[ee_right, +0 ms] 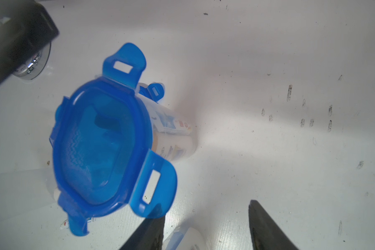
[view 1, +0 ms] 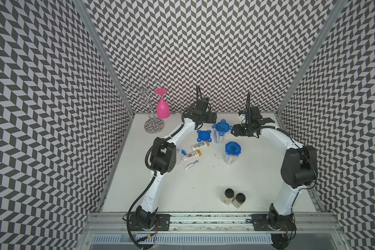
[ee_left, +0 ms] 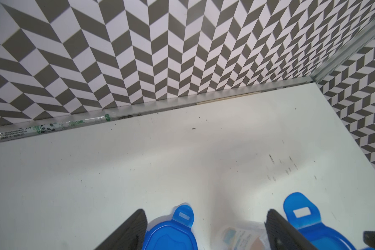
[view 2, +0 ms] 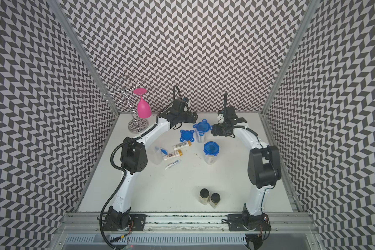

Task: Pack away toiletry kits
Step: Adjust the lid on the container.

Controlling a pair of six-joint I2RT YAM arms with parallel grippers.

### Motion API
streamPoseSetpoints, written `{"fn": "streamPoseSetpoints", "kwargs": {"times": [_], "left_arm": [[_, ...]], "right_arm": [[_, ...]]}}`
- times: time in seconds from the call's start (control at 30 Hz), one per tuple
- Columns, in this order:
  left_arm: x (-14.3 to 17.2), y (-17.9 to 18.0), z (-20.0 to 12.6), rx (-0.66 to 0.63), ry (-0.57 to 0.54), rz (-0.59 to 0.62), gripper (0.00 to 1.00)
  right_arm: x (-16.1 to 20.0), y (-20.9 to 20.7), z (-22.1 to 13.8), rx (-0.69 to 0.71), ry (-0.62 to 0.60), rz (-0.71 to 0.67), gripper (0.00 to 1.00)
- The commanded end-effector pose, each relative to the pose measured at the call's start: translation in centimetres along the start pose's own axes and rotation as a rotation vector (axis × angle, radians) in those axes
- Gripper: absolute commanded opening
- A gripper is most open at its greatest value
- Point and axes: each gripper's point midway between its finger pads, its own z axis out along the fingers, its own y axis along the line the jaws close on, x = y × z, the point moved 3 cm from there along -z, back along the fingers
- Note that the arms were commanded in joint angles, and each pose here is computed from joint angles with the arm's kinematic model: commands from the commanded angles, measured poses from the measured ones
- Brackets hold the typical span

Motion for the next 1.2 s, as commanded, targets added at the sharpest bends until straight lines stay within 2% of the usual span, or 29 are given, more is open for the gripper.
{"fn": "streamPoseSetpoints", "kwargs": {"times": [0.0,0.5,1.17], "left_arm": [[0.4,-0.5,0.0,-0.017,0.032,0.031,0.87],[0.7,-0.6,-1.0,-0.037,0.052,0.045,0.86],[1.0,-0.3,-2.6,-0.059,0.061,0.038,0.85]], "right_arm": [[-1.5,0.3,0.3,-0.009,-0.047,-0.022,0.60],[-2.9,0.1,1.0,-0.009,-0.057,-0.015,0.60],[-3.0,0.6,1.6,-0.054,-0.052,-0.006,0.59]]}}
